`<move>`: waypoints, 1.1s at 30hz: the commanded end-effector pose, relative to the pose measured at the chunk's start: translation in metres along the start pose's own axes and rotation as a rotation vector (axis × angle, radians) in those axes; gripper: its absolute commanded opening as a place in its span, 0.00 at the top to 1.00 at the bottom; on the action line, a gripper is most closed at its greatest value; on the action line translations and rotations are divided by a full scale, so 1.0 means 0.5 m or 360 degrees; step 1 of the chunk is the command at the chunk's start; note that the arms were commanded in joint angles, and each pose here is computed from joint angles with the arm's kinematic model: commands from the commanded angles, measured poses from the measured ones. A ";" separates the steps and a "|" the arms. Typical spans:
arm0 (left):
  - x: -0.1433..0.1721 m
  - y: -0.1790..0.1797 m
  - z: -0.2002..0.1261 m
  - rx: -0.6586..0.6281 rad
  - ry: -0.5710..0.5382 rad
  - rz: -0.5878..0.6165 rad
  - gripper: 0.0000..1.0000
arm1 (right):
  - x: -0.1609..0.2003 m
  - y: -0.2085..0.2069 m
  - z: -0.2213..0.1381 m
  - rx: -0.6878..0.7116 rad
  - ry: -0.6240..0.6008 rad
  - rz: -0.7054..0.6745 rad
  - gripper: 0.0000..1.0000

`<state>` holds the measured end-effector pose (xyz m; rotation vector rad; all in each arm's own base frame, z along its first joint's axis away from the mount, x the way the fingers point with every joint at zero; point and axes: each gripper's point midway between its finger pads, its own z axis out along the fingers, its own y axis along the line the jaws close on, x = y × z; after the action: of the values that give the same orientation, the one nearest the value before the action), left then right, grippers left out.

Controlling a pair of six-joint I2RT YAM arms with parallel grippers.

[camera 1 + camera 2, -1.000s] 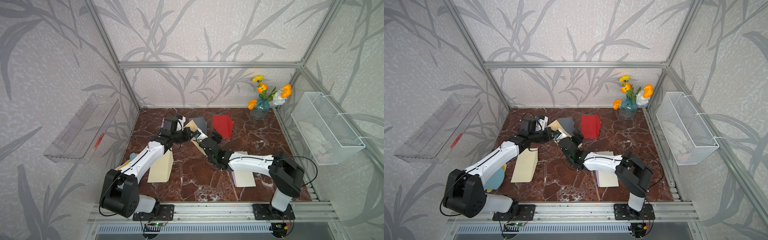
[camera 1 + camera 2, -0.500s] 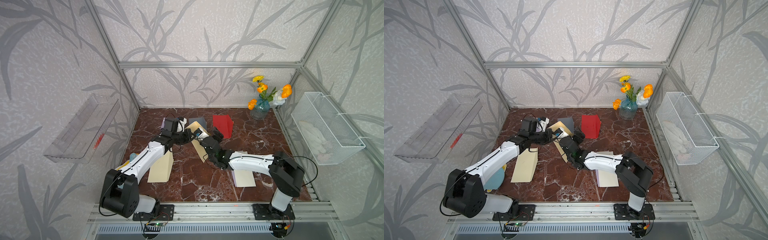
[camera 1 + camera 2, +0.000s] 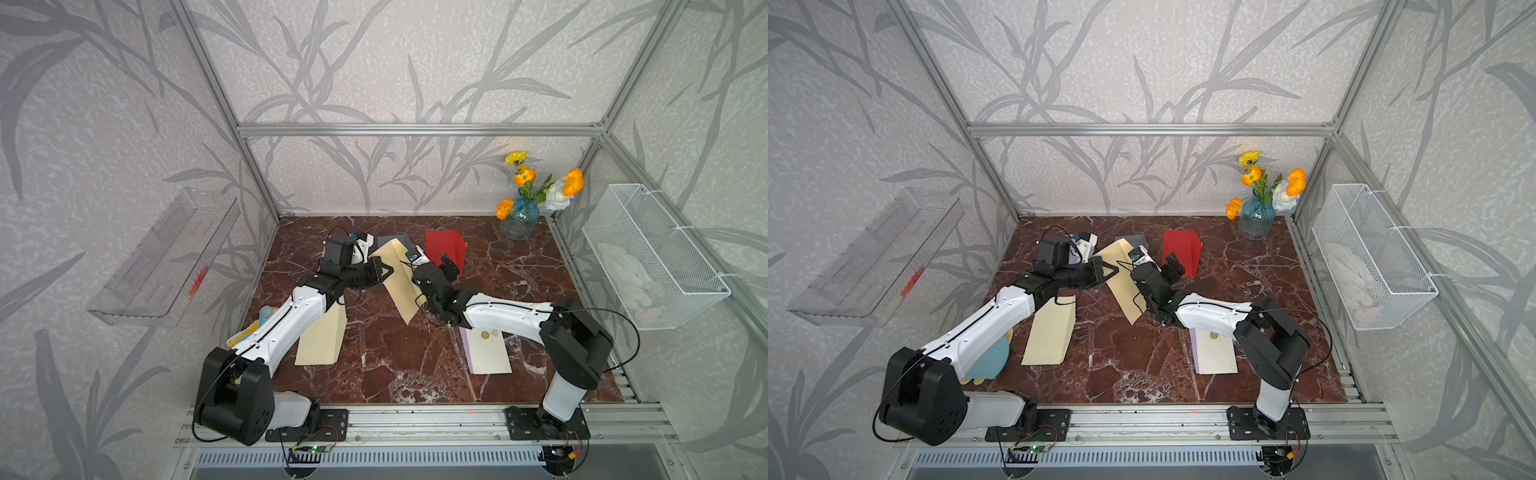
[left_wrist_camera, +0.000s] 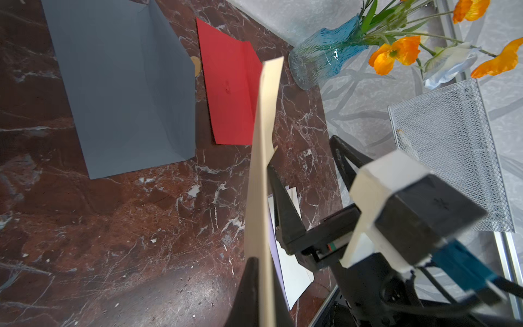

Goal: Open the envelope
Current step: Open the envelope flap on the envelope.

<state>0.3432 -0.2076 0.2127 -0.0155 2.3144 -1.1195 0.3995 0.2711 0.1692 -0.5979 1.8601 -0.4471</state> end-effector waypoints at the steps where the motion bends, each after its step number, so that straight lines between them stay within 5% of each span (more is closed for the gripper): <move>1: 0.000 -0.032 -0.007 0.0135 -0.0009 0.0054 1.00 | -0.023 -0.021 -0.008 -0.0055 -0.0003 0.0155 0.16; 19: 0.017 -0.101 -0.014 0.0588 0.0008 0.0219 1.00 | 0.006 -0.044 -0.006 -0.0499 0.0109 0.0586 0.16; 33: 0.018 -0.171 -0.077 0.0819 -0.0070 0.0360 1.00 | 0.023 -0.019 0.003 -0.0586 0.0175 0.0617 0.16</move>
<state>0.3096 -0.2377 0.2612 0.3065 1.9828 -1.5108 0.4015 0.2545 0.1703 -0.4424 2.0940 0.1042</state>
